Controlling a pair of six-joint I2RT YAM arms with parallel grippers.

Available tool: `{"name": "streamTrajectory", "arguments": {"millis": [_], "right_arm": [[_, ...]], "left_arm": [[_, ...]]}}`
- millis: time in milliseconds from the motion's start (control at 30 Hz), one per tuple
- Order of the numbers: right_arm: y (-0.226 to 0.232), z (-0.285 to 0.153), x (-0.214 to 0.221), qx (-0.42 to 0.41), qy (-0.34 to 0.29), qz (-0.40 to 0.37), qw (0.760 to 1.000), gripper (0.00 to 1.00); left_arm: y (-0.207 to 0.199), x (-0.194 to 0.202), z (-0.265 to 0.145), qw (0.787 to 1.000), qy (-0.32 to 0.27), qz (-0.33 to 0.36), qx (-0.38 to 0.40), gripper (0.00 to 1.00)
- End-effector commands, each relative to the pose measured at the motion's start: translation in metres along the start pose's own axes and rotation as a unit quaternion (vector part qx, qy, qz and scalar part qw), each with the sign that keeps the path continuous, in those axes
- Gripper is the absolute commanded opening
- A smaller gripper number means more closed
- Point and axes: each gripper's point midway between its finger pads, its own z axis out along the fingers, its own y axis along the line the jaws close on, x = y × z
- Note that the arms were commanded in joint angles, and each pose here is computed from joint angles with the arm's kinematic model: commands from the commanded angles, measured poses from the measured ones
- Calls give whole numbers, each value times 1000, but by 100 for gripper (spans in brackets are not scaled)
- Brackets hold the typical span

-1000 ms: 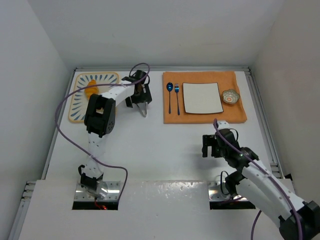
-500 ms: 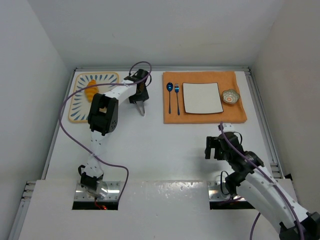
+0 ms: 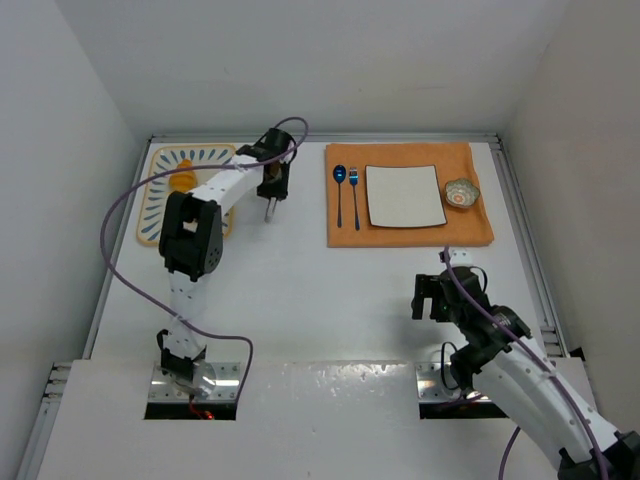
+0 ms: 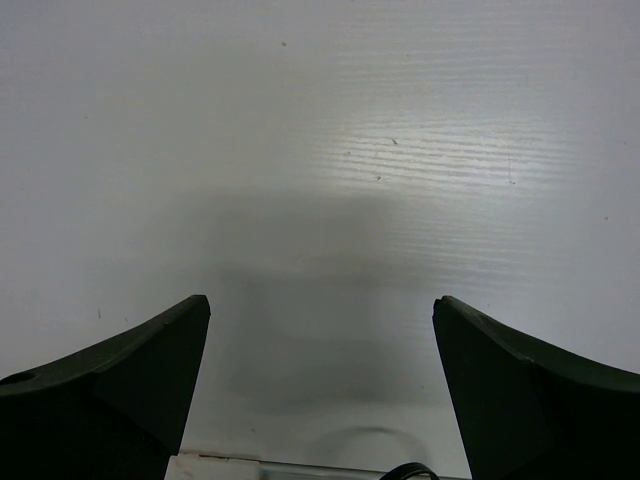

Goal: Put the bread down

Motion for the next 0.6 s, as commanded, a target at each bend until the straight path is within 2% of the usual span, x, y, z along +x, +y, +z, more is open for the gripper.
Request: {"name": "streamTrajectory", "arguments": {"millis": [0, 100, 267, 367, 433, 567], "right_arm": [[0, 3, -9, 2, -20, 0, 1000, 93], [6, 5, -16, -10, -28, -12, 999, 93], [18, 10, -33, -29, -36, -40, 998, 93], [27, 17, -35, -44, -30, -51, 997, 94], [38, 19, -46, -69, -46, -60, 995, 94], [53, 31, -42, -96, -18, -75, 992, 94]], "left_arm": [[1, -38, -74, 991, -65, 106, 42, 36], [6, -32, -93, 985, -56, 150, 59, 37], [31, -18, -111, 982, -23, 161, 96, 37], [48, -21, -131, 981, -32, 169, 88, 37], [67, -22, -140, 982, -35, 174, 68, 40], [110, -19, -165, 986, -54, 154, 36, 47]]}}
